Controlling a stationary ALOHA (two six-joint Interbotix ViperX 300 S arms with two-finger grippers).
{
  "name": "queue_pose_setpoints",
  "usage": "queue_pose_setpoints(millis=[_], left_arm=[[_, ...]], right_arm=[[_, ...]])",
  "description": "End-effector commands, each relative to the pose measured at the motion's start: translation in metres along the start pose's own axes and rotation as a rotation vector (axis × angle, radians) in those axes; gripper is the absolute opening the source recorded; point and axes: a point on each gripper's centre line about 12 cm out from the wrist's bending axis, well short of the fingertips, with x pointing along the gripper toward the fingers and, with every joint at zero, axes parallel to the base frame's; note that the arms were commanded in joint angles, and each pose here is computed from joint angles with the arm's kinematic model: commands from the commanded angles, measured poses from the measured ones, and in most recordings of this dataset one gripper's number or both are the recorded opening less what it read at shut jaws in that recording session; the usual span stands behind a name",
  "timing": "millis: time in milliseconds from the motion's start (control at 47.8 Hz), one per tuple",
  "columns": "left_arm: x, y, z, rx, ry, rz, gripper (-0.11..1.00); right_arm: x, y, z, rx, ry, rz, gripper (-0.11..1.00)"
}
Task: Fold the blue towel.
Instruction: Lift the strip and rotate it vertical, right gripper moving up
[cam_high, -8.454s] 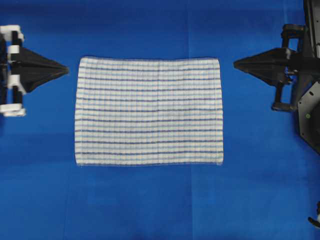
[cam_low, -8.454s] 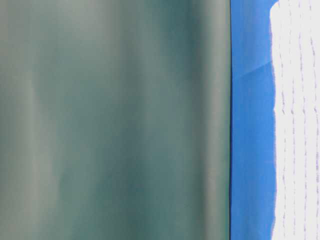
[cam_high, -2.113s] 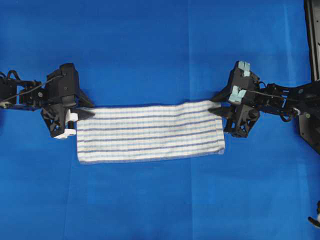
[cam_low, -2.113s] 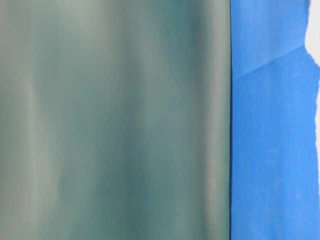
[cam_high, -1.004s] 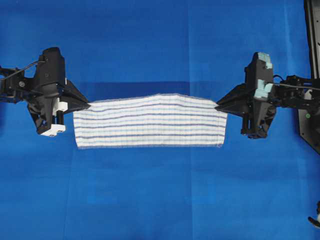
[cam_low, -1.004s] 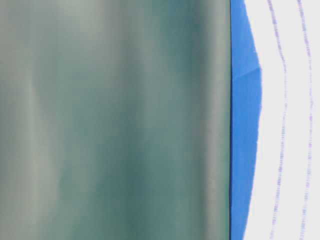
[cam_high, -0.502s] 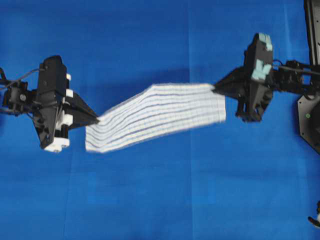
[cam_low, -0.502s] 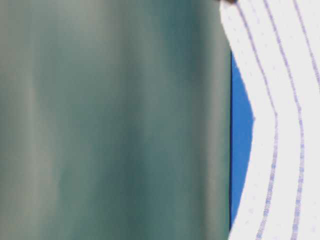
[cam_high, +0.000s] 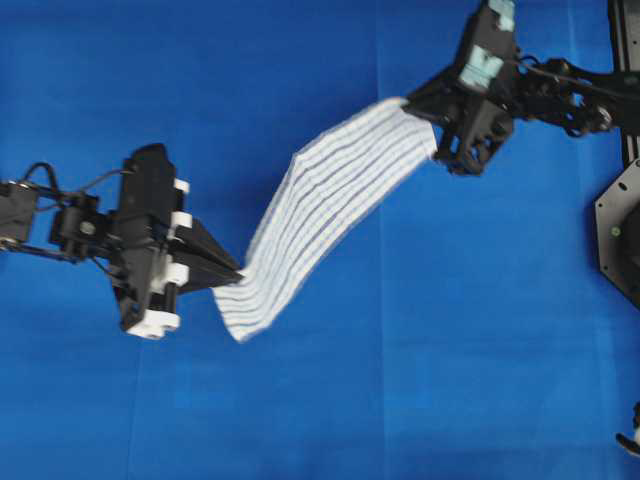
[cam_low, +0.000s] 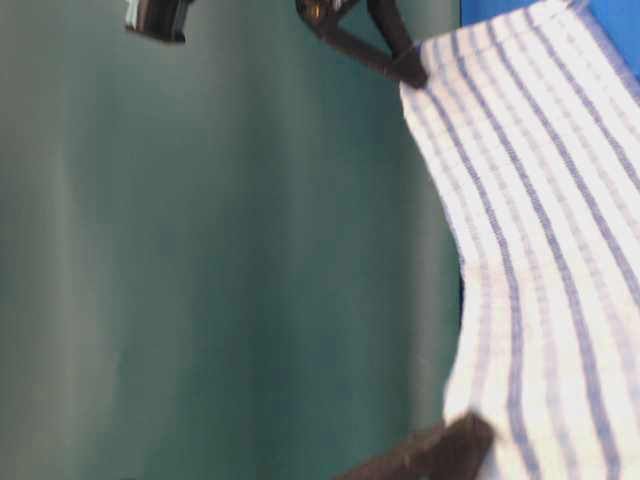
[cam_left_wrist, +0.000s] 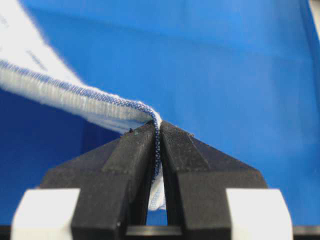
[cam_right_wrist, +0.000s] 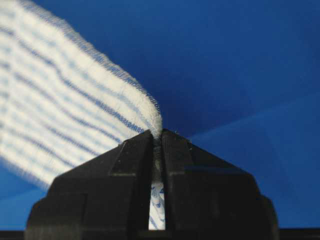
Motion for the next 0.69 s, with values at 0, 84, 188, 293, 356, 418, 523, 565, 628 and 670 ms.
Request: queue_pose_setpoints(millis=[0,84,188,293,356,418,523,565,628,670], left_arm=[[0.007,-0.01,0.018,0.007,-0.048,-0.025,0.03],[0.015,-0.013,0.024,0.007,-0.052,-0.028,0.03],[0.022,-0.017,0.031,0.009,-0.061,-0.034,0.03],[0.029,-0.02,0.035,0.01,-0.069,-0.04,0.03],[0.035,-0.021,0.037,0.011,-0.075,-0.042,0.03],[0.04,-0.022,0.04,0.011,-0.088,-0.046,0.03],[0.05,-0.025,0.048,0.013,-0.125,-0.057,0.03],[0.054,-0.026,0.051,0.015,-0.138,-0.061,0.03],[0.061,-0.028,0.056,0.019,-0.153,-0.065,0.03],[0.065,-0.03,0.061,0.02,-0.165,-0.068,0.03]], right_arm=[[0.005,-0.006,0.022,-0.003,-0.048,-0.018,0.05],[0.012,-0.012,0.033,-0.007,-0.065,-0.037,0.05],[0.022,-0.02,0.046,-0.016,-0.084,-0.059,0.05],[0.031,-0.025,0.057,-0.025,-0.095,-0.072,0.05],[0.036,-0.027,0.064,-0.037,-0.104,-0.077,0.05],[0.04,-0.029,0.07,-0.045,-0.11,-0.081,0.05],[0.044,-0.033,0.077,-0.05,-0.121,-0.09,0.05],[0.045,-0.035,0.079,-0.051,-0.123,-0.094,0.05],[0.044,-0.038,0.08,-0.05,-0.126,-0.1,0.05],[0.044,-0.04,0.08,-0.047,-0.127,-0.106,0.05]])
